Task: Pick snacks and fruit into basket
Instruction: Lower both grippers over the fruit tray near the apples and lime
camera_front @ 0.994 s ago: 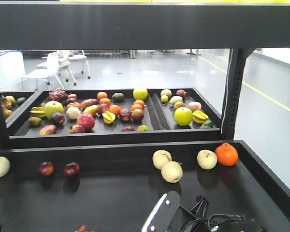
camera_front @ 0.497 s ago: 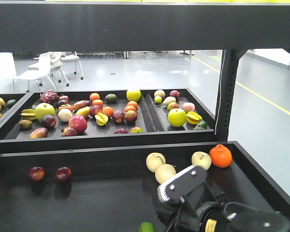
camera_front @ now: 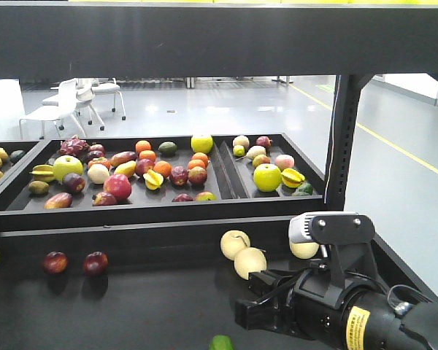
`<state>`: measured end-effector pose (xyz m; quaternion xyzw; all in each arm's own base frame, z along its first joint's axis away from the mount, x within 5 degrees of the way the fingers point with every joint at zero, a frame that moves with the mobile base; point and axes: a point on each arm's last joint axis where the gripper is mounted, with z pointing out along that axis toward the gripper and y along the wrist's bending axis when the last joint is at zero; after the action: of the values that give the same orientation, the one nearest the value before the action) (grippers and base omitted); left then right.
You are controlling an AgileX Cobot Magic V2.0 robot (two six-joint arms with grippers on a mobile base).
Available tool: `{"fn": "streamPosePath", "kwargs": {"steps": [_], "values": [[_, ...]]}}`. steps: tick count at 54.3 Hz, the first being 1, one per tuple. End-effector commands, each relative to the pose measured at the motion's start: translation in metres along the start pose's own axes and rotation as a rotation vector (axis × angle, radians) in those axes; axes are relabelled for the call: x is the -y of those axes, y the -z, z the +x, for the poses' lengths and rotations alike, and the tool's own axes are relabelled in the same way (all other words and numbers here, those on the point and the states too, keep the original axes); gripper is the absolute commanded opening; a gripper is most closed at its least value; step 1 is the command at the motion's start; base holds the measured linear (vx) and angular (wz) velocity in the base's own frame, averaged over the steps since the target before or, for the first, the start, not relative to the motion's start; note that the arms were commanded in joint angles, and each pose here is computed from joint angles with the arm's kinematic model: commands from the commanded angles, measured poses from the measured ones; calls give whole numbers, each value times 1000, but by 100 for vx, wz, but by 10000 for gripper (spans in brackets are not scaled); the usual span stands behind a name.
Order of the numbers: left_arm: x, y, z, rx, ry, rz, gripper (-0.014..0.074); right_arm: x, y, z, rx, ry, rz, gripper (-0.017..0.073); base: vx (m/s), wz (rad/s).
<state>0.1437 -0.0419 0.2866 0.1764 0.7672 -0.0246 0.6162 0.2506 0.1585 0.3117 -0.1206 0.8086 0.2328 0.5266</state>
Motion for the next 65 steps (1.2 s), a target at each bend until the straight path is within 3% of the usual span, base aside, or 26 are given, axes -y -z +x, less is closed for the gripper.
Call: {"fn": "streamPosePath", "kwargs": {"steps": [1, 7, 65], "values": [[1, 3, -15, 79, 12, 25, 3, -2, 10, -17, 68, 50, 5, -13, 0, 0], [1, 3, -15, 79, 12, 25, 3, -2, 10, -17, 69, 108, 6, -13, 0, 0], [1, 3, -15, 79, 12, 25, 3, -2, 10, -17, 67, 111, 6, -13, 2, -1]]}}
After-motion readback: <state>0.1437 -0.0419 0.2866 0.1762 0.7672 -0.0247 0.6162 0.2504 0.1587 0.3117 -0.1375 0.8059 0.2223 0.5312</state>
